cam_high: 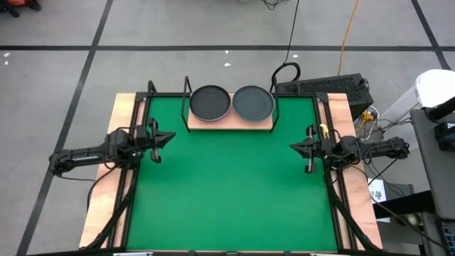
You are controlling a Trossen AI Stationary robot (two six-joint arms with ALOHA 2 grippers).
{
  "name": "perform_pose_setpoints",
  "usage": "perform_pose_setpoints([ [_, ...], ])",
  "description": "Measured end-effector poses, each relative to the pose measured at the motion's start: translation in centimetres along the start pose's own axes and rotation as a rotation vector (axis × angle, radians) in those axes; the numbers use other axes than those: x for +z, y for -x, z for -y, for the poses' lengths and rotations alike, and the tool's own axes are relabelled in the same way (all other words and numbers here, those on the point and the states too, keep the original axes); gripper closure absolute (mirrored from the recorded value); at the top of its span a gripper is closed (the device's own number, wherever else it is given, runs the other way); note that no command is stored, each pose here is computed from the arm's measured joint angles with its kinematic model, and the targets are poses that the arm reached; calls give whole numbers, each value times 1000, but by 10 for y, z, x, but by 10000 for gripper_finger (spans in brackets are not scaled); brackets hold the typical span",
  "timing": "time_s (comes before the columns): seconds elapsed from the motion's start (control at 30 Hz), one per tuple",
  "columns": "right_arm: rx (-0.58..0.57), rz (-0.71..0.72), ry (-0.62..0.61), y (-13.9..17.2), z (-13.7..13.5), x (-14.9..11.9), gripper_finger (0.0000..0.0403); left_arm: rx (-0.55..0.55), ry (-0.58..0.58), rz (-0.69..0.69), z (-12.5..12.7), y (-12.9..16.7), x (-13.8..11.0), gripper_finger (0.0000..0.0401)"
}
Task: Place and stack plates onto a shelf
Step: Return to Home Position
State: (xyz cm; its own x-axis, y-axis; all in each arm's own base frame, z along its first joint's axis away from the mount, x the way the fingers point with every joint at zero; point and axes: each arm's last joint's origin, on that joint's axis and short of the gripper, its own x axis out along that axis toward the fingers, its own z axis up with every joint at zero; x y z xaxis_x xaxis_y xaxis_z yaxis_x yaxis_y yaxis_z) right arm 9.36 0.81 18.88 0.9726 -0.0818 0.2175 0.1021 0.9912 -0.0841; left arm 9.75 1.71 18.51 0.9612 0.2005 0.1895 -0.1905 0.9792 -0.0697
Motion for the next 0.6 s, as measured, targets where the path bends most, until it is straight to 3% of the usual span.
perform_pose_setpoints([
  [0.6, 0, 1, 30, 0, 0, 0, 403, 19, -58, -1, -1, 0, 0, 400],
])
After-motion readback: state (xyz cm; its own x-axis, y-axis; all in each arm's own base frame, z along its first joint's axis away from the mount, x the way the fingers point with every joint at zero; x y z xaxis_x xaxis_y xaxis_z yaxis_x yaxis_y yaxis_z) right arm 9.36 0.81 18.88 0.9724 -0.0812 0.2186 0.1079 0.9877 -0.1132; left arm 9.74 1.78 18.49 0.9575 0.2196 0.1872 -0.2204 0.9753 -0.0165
